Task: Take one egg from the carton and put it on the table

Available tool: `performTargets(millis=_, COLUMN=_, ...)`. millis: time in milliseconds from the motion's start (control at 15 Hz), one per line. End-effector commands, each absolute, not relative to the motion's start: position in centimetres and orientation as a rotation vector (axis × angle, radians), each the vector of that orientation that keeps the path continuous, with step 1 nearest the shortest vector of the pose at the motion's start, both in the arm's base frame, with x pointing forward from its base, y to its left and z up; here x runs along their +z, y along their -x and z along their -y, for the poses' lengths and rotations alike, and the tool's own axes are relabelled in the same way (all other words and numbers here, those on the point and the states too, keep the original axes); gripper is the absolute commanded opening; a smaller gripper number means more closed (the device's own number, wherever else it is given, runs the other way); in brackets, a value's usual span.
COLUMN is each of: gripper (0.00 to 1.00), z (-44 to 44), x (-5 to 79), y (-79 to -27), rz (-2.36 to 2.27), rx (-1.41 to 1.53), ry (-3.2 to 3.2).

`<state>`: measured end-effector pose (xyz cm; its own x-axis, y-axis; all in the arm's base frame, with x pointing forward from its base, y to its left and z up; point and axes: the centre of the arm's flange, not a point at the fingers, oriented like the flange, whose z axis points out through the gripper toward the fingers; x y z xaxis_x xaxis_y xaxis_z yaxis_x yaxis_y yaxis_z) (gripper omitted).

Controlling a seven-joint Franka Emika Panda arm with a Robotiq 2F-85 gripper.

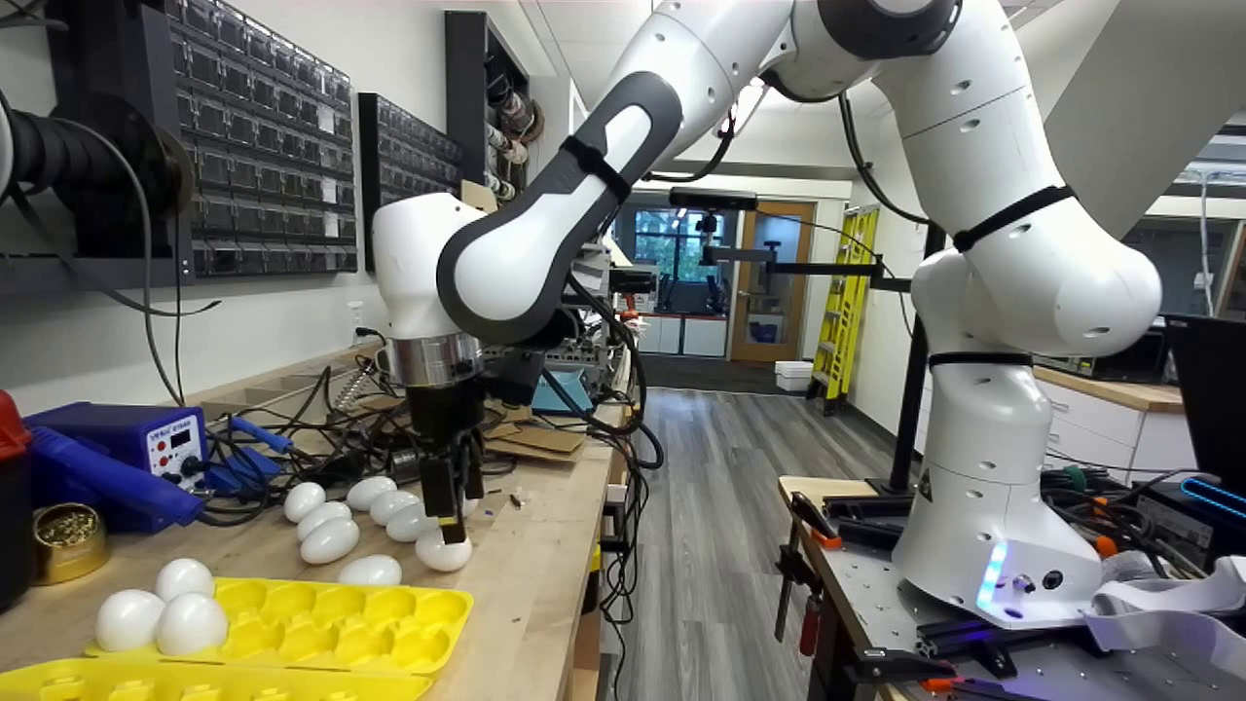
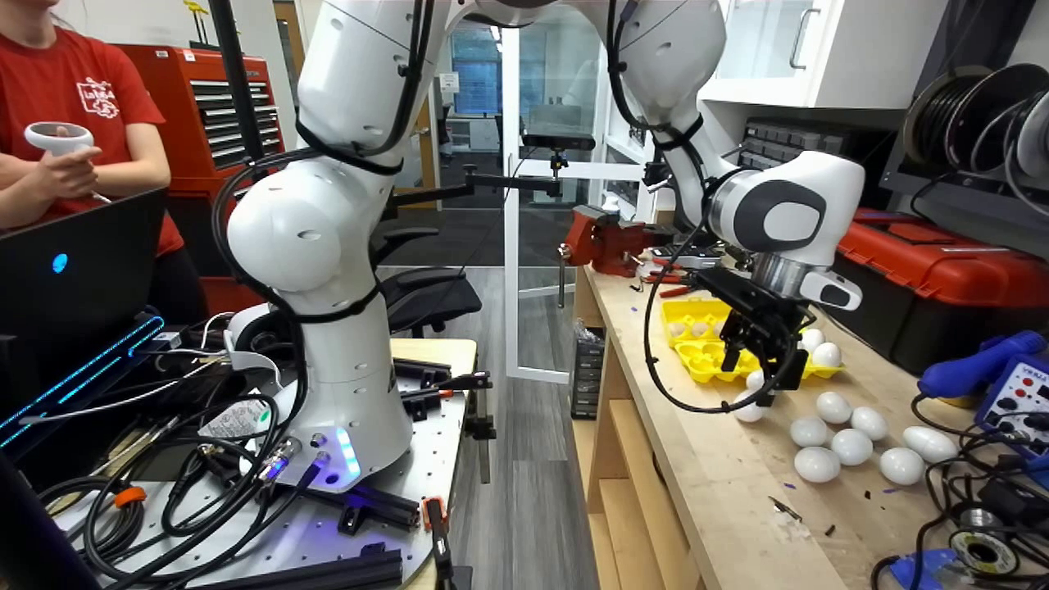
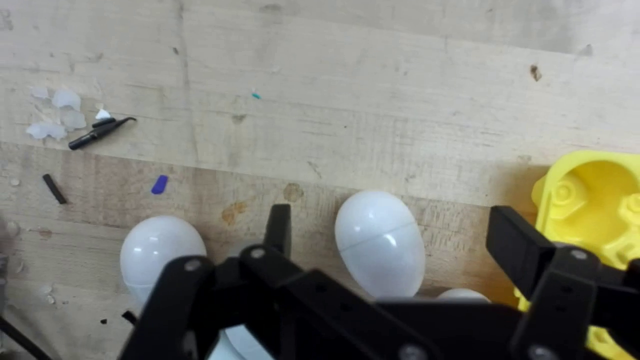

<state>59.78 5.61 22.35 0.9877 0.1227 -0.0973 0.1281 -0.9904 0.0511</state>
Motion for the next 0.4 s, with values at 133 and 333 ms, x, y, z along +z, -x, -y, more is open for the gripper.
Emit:
performTargets(millis=133, gripper=1.00, z=-5.0, x=26.8, y=-59.0, rz=-0.114, rx=-0.087, ry=-3.080)
performTargets(millis=333, gripper=1.00, z=-5.3, x=25.7, y=-60.2, rz=-0.162, rx=-0.072, ry=-3.080)
